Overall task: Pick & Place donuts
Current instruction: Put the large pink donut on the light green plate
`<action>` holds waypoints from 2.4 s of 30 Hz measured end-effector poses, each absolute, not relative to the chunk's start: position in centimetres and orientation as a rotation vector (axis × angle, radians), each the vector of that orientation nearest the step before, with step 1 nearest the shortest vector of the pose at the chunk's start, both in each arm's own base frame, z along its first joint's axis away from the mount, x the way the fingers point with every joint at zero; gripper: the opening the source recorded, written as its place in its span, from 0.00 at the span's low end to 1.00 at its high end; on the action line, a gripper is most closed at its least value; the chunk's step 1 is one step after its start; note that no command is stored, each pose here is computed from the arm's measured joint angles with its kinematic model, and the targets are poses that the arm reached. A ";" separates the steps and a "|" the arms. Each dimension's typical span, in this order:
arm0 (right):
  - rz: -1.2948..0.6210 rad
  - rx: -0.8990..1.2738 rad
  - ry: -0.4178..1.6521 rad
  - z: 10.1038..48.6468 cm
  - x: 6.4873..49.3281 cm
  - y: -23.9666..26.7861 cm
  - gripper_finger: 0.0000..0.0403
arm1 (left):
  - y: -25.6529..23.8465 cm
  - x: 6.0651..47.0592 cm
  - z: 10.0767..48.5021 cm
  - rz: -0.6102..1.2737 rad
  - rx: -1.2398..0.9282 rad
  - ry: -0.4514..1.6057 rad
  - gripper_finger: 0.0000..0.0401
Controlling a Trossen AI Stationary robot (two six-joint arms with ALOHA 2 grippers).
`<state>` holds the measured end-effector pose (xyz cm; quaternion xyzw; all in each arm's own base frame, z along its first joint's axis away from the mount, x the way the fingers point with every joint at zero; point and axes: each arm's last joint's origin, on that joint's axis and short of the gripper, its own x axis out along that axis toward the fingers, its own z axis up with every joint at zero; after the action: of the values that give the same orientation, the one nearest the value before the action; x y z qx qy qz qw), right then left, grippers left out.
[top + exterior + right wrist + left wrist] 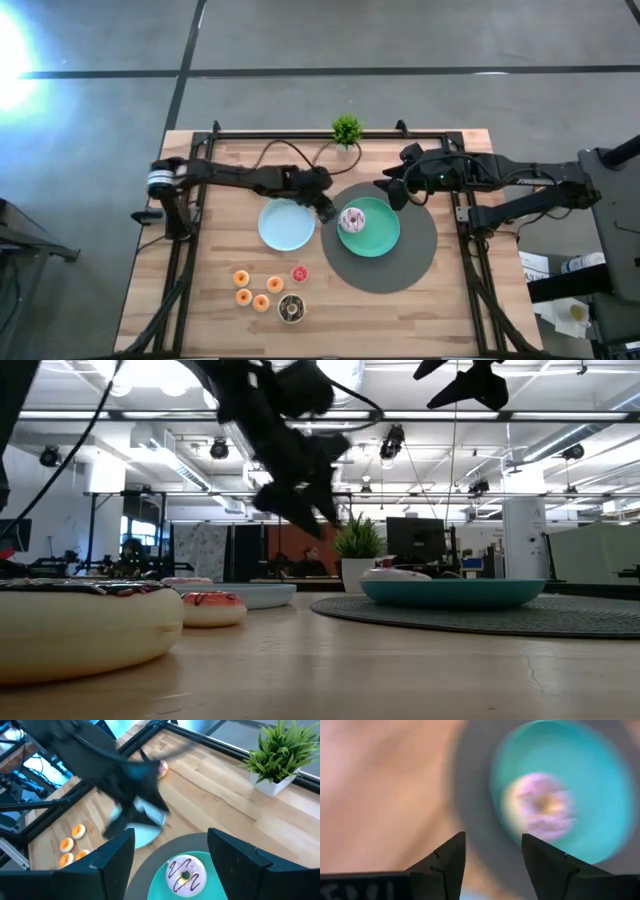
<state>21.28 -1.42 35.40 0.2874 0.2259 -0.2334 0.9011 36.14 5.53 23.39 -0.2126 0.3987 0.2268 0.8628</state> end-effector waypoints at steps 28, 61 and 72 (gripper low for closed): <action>-0.490 0.628 0.475 34.1 21.5 -1.4 0.58 | 16.6 18.7 19.6 1.036 -0.853 0.963 0.42; -0.485 0.632 0.488 34.0 21.5 -1.4 0.58 | 16.5 19.4 19.5 0.872 -0.859 0.969 0.02; -0.492 0.635 0.474 34.1 21.6 -1.4 0.58 | 6.9 29.4 25.1 0.478 -0.659 0.641 0.00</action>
<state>21.56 -1.42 34.10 0.3061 0.2283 -0.2373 0.8932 29.37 6.93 25.10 -0.3147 0.3063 0.2285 0.8689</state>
